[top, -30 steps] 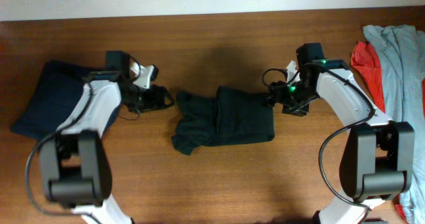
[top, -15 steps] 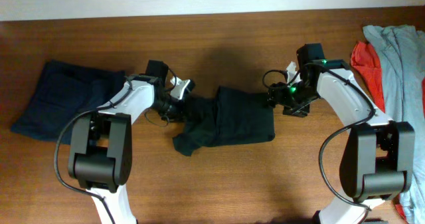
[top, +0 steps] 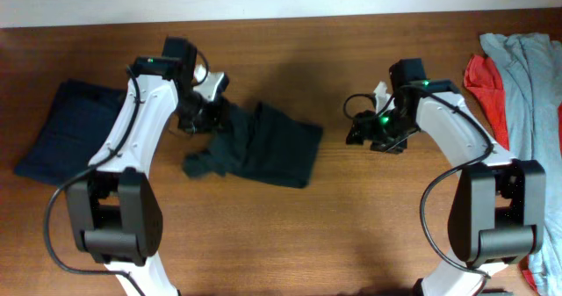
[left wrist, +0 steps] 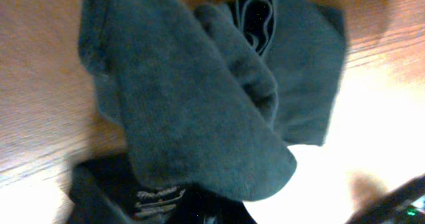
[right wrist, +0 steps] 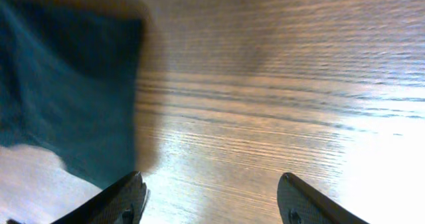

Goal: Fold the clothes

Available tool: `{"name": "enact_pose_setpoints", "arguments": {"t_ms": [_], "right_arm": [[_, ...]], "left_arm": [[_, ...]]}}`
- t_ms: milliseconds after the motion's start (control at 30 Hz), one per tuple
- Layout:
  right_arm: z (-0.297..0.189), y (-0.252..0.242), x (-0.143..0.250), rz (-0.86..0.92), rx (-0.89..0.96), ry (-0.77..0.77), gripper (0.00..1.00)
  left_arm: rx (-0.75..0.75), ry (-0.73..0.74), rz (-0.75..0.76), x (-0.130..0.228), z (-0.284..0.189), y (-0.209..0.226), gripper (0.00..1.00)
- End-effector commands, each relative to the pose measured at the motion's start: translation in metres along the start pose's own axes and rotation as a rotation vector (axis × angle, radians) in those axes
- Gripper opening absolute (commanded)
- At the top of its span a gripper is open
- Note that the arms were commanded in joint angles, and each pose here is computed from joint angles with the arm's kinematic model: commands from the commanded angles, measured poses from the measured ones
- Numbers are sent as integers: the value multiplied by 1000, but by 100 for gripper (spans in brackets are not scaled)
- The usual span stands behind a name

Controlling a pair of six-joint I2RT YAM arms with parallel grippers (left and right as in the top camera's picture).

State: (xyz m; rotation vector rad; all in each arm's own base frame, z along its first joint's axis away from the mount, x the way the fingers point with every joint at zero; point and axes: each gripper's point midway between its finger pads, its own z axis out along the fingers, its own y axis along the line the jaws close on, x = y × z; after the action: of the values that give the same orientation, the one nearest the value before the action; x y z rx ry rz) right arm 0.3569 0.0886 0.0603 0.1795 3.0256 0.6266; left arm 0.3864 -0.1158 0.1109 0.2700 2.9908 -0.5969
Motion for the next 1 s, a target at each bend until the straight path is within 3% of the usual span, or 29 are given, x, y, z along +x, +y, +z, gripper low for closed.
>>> {"name": "enact_pose_setpoints", "arguments": {"t_ms": [0,267,467,567,767,967], "right_arm": [[16,4,17,-22,-3,48,68],[21,0,20,-12,-2,52,69],[21,0,22,-9,-1,59,69],[20,0,23,-8,0,64,68],[20,1,27,-12,-6,79,69],[18,34,28,-185,-187,79,70]], "left_arm": [[-117,-37,125,-7,-16,-23,4],[-221,-53,198,-4,11,-80,6],[-310,-66,230,-4,38,-102,24],[-330,-61,249,-6,55,-104,33],[-365,-64,245,-11,60,-96,37],[-432,-79,165,-24,38,-59,44]]}}
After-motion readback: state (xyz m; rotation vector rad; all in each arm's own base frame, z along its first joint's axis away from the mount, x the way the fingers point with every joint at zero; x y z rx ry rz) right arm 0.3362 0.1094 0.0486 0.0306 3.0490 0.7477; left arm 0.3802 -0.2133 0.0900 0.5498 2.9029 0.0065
